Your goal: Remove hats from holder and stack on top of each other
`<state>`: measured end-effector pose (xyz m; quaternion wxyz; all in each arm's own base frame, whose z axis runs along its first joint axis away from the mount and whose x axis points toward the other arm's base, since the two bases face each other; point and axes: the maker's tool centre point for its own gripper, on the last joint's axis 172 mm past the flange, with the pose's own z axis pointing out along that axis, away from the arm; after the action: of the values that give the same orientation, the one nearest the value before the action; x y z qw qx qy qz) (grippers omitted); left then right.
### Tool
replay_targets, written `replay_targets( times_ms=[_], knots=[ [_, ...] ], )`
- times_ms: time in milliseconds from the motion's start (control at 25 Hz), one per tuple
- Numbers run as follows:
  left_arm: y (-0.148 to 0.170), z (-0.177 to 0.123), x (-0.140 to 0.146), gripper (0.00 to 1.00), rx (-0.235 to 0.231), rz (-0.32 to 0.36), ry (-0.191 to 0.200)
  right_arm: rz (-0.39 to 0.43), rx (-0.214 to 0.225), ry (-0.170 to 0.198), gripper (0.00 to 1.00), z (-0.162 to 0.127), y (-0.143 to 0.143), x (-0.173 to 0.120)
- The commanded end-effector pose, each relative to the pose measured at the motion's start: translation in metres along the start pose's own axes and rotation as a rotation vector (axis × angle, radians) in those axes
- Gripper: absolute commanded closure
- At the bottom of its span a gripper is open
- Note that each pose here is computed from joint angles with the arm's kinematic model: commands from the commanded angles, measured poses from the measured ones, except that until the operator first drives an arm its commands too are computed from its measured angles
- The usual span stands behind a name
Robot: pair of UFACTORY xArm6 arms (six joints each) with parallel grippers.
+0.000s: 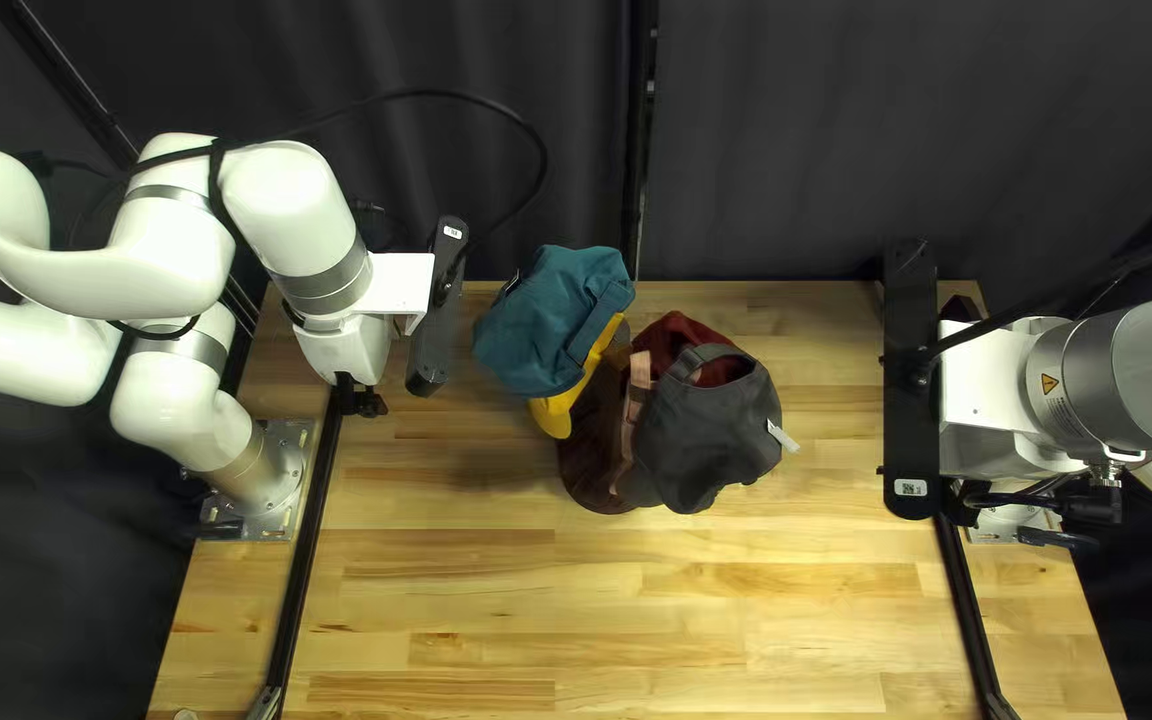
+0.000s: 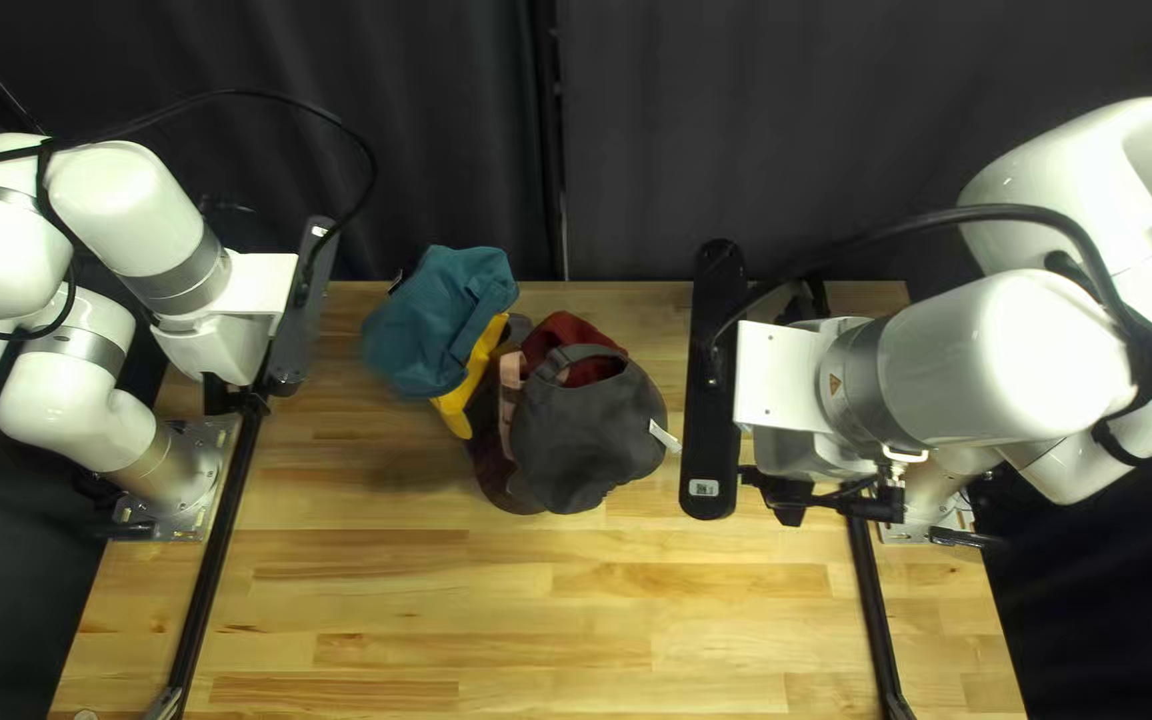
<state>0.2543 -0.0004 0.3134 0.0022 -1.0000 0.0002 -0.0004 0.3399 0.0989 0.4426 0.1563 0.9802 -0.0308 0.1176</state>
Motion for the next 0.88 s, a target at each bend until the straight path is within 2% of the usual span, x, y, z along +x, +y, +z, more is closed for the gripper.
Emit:
replay_targets(
  times_ms=[40,480,680,880],
  knots=[
    [0.0,0.0,0.0,0.0,0.0,0.0,0.0,0.0,0.0,0.0,0.0,0.0,0.0,0.0],
    [0.0,0.0,0.0,0.0,0.0,0.0,0.0,0.0,0.0,0.0,0.0,0.0,0.0,0.0],
    [0.0,0.0,0.0,0.0,0.0,0.0,0.0,0.015,-0.034,0.017,0.0,-0.009,0.013,-0.005],
    [0.0,0.0,0.0,0.0,0.0,0.0,0.0,0.035,-0.04,0.033,0.0,-0.013,0.018,0.002]
  ],
)
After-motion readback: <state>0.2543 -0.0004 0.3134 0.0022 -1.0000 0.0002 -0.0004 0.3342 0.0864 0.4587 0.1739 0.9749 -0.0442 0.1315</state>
